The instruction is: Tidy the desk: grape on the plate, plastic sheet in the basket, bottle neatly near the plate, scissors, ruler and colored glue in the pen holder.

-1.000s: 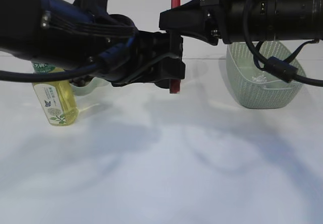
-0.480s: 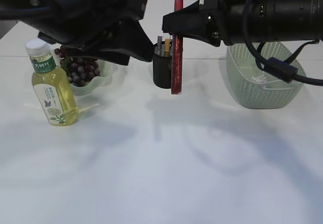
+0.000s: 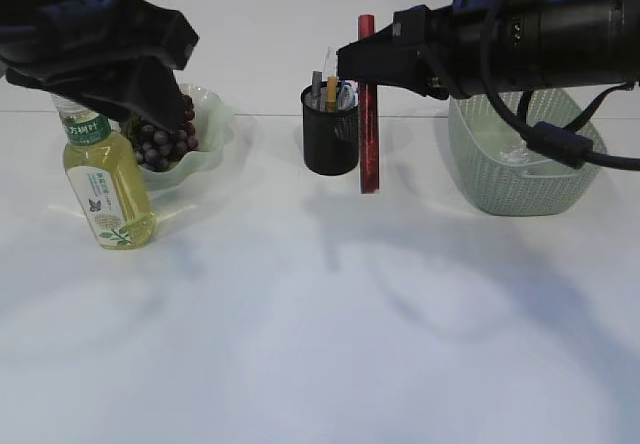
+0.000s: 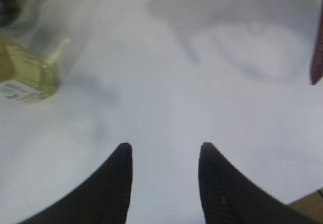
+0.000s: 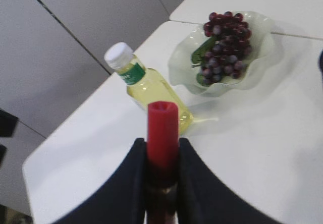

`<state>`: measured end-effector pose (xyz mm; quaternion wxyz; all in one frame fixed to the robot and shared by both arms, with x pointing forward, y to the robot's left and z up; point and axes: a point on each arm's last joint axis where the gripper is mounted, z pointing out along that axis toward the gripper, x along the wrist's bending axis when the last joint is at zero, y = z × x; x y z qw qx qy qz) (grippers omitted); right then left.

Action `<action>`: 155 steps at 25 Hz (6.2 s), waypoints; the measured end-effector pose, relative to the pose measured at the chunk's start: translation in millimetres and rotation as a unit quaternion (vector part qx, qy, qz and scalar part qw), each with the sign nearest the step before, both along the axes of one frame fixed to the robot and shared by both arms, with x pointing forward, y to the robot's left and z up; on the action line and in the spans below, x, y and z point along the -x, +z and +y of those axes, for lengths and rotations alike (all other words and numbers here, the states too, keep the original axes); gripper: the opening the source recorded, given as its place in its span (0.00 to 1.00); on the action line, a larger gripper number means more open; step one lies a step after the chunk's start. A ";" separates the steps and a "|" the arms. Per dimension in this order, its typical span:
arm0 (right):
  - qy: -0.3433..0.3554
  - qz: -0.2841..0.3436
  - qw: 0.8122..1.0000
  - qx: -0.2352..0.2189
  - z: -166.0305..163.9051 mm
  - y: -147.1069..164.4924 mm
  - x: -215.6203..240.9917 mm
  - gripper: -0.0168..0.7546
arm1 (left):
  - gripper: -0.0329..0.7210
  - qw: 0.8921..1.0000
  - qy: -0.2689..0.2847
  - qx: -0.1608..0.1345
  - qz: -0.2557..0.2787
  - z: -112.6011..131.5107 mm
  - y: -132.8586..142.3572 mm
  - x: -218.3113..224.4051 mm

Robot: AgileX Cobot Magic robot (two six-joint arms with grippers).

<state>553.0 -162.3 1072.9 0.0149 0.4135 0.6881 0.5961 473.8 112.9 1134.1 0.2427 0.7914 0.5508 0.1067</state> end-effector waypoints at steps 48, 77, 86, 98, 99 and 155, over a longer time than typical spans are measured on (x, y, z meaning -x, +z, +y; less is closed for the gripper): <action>-0.124 -0.196 0.966 0.110 37.2 -55.3 -205.4 0.19 | 0.44 0.981 0.002 -0.073 -0.177 10.6 17.1 -25.3; -0.119 -0.199 0.961 0.153 37.4 -83.6 -211.9 0.20 | 0.44 0.979 -0.005 -0.059 -0.196 7.6 19.9 -27.2; -0.127 -0.181 0.966 0.135 37.4 -83.6 -211.9 0.22 | 0.44 0.979 -0.005 -0.059 -0.197 7.7 20.0 -27.3; -0.140 -0.172 0.966 0.135 35.6 -84.3 -213.0 0.38 | 0.44 0.977 -0.006 -0.068 -0.204 8.8 20.7 -28.1; -0.141 -0.168 0.967 0.131 35.6 -84.3 -213.0 0.38 | 0.44 0.976 -0.006 -0.069 -0.205 8.9 20.8 -28.3; -0.209 0.182 0.874 0.399 -76.2 92.8 36.0 0.69 | 0.44 0.999 -0.035 -0.006 -0.005 -3.1 44.6 -0.5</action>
